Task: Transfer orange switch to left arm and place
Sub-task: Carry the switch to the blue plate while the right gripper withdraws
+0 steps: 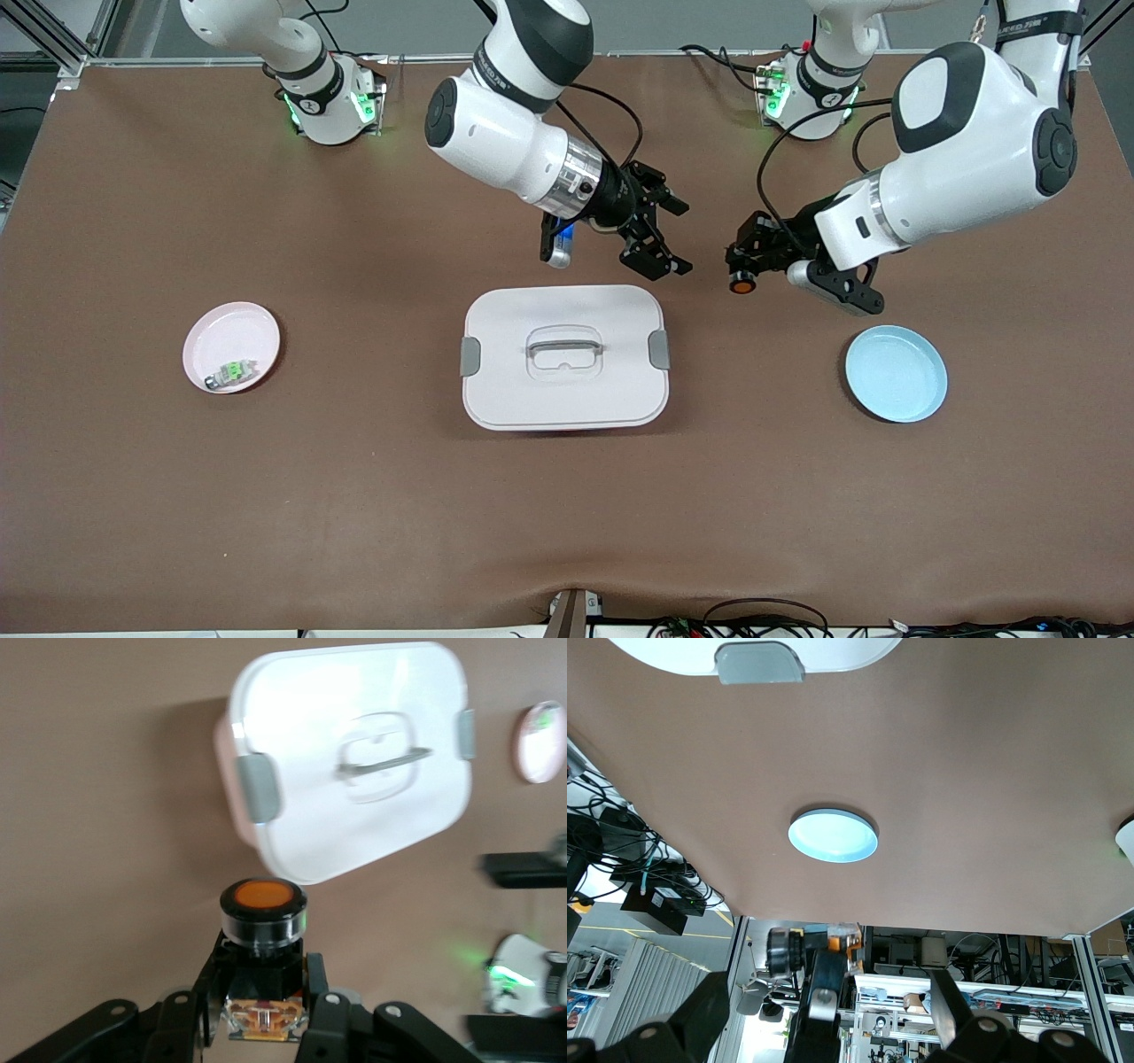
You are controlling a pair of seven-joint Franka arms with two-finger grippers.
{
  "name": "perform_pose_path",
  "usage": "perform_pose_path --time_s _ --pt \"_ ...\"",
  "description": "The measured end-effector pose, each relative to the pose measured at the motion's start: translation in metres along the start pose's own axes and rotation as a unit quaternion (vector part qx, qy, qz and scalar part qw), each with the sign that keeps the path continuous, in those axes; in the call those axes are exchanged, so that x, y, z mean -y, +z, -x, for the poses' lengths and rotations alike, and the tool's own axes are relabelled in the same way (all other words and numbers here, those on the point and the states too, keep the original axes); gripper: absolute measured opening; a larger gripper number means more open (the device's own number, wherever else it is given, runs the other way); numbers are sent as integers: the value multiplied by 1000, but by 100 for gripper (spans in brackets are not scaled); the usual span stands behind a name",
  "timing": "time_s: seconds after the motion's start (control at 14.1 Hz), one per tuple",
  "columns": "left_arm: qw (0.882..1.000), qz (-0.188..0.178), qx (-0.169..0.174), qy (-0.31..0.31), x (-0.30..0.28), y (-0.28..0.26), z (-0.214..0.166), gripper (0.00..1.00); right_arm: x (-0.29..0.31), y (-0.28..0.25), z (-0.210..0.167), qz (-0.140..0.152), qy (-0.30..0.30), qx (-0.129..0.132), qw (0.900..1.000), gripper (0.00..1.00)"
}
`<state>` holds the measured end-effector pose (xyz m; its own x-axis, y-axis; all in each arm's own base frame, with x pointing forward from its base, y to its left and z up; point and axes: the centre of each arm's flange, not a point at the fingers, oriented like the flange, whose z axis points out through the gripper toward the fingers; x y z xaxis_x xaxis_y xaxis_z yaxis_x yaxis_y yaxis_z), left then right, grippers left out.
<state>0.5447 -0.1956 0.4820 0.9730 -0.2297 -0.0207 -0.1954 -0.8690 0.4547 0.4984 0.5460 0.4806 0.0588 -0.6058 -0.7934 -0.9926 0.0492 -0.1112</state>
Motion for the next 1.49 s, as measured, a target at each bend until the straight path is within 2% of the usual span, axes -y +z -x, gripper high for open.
perform_pose_path --time_s 0.21,0.35,0.43,0.64,0.92,0.99,1.14,1.21,1.35,1.42,1.49 --pt "997 -57 23 37 48 -6 -1 40 9 -15 6 -1 -2 4 1000 100" --pt "992 -92 45 74 86 -2 -4 40 19 -39 11 14 -10 2 1000 100" --pt "988 -111 58 95 103 1 -6 40 26 -56 13 25 -22 -8 999 100" --pt "968 -166 94 160 138 8 -18 40 36 -112 20 59 -85 -60 993 100" --pt "937 -214 146 235 180 21 -30 40 40 -186 13 129 -181 -84 971 100" --pt "930 -213 154 257 198 25 -32 40 44 -206 6 145 -213 -94 962 100" --pt "910 -215 166 313 232 32 -36 40 47 -236 -10 177 -281 -124 935 100" --pt "896 -222 176 341 247 36 -38 40 47 -247 -17 194 -317 -141 917 100" --pt "864 -235 199 399 267 47 -42 40 45 -259 -31 236 -390 -176 872 100" --pt "846 -237 210 430 272 53 -44 40 45 -264 -38 251 -417 -188 853 100" --pt "826 -236 219 462 276 60 -47 40 48 -271 -46 261 -437 -192 839 100"
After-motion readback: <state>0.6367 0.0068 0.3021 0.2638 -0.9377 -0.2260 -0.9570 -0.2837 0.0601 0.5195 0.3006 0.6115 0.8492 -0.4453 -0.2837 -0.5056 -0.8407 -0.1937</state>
